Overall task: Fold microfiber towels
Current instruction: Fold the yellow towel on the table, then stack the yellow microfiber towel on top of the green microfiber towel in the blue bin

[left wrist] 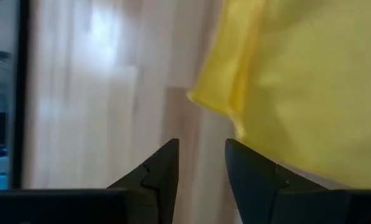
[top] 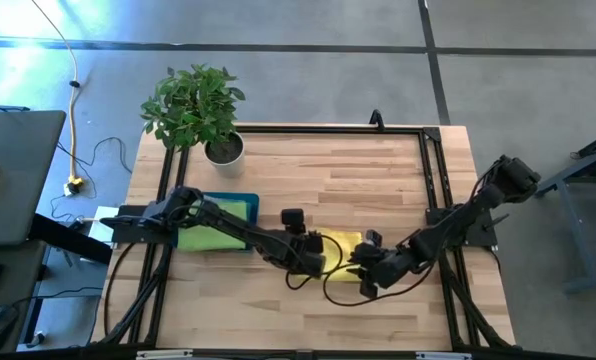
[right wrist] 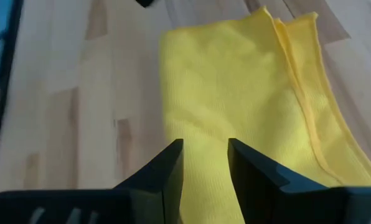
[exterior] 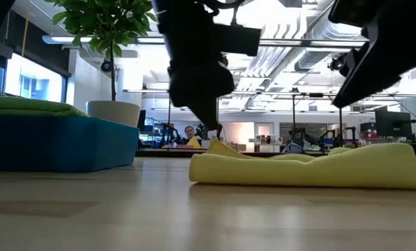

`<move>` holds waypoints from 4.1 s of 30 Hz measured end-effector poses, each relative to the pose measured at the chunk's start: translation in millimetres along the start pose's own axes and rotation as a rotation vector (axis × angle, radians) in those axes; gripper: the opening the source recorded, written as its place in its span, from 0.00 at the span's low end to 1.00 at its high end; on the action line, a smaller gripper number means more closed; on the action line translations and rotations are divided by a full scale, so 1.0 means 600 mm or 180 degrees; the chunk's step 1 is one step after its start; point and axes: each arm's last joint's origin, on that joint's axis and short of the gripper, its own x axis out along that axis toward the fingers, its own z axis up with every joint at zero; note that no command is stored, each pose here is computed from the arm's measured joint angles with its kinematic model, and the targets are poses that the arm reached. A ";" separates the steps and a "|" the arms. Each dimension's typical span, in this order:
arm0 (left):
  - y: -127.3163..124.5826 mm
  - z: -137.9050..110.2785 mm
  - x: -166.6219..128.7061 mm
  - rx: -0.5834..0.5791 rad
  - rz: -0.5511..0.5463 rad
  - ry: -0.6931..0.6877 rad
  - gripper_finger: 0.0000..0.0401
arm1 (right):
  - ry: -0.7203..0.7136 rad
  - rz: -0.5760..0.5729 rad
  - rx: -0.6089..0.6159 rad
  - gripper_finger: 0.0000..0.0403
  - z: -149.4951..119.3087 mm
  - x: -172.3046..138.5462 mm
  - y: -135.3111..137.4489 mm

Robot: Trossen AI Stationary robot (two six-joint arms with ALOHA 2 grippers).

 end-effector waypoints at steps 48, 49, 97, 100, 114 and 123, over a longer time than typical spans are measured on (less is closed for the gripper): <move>-0.089 -0.036 -0.064 -0.0449 -0.1314 0.0461 0.29 | -0.0550 -0.1155 -0.0456 0.29 -0.005 -0.148 -0.102; -0.089 -0.036 -0.064 -0.0443 -0.1315 0.0459 0.29 | -0.0606 -0.1111 -0.0385 0.29 -0.014 -0.147 -0.109; -0.054 0.048 -0.034 -0.1743 -0.1804 -0.0377 0.29 | -0.2295 0.0609 -0.0348 0.29 -0.124 -0.129 -0.194; -0.051 0.051 -0.032 -0.1871 -0.1748 -0.0418 0.29 | -0.2453 0.0113 -0.0100 0.29 -0.119 -0.131 -0.202; -0.038 0.054 -0.025 -0.2637 -0.1291 -0.0544 0.29 | -0.2315 -0.0567 -0.0570 0.29 -0.126 -0.123 -0.212; -0.032 0.043 -0.018 -0.3206 -0.1104 -0.0287 0.29 | -0.2311 -0.0561 -0.0558 0.29 -0.127 -0.123 -0.212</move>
